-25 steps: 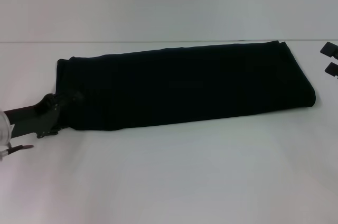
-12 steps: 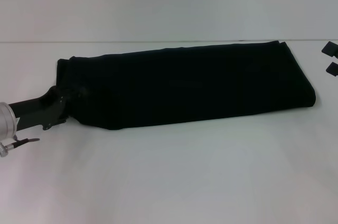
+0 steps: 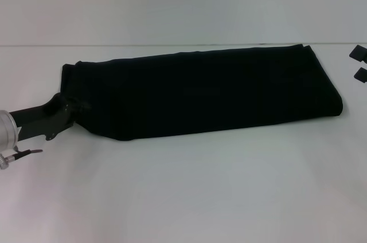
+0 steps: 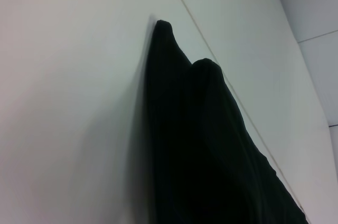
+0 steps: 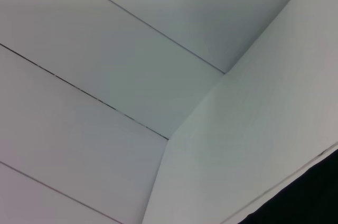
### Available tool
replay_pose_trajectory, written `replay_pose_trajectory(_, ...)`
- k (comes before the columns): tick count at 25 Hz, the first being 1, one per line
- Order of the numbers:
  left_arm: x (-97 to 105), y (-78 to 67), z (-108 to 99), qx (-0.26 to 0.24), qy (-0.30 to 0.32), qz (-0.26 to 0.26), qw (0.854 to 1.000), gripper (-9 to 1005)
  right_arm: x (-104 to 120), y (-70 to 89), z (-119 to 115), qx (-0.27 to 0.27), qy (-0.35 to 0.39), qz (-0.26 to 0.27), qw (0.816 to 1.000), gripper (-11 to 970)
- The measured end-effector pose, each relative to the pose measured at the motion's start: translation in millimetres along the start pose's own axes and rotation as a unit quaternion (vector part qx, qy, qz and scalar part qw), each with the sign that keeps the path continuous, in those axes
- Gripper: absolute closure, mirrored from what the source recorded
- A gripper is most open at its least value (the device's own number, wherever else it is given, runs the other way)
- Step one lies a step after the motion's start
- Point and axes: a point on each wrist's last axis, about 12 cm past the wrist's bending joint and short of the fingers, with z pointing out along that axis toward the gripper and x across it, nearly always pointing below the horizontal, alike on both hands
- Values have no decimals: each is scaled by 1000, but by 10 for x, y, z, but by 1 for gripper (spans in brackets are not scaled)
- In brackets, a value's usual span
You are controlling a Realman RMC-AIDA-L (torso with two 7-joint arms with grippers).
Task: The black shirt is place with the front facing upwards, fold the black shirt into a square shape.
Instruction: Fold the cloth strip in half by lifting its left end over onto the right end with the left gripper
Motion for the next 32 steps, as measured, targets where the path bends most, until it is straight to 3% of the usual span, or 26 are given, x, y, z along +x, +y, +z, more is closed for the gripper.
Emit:
replay_pose_trajectory(7,-46,0,-40,-3,-8,46,999,789,1,-3,-1,1,-1,1,1000,18)
replay_pose_trajectory(11,-105,97,-136,-22,-38,57,997,926,-8,-9,-10,2,-3,1,1000,19)
replay_pose_trajectory(25,-132,570,-685,-52,-120,4,991,911,-17,-64,-57,13,-17,13,1000,19)
replay_pose_trajectory(32,-138,524,-669,-46,-114,20,992,897,-22,-48,-24,10,-14,11,1000,19)
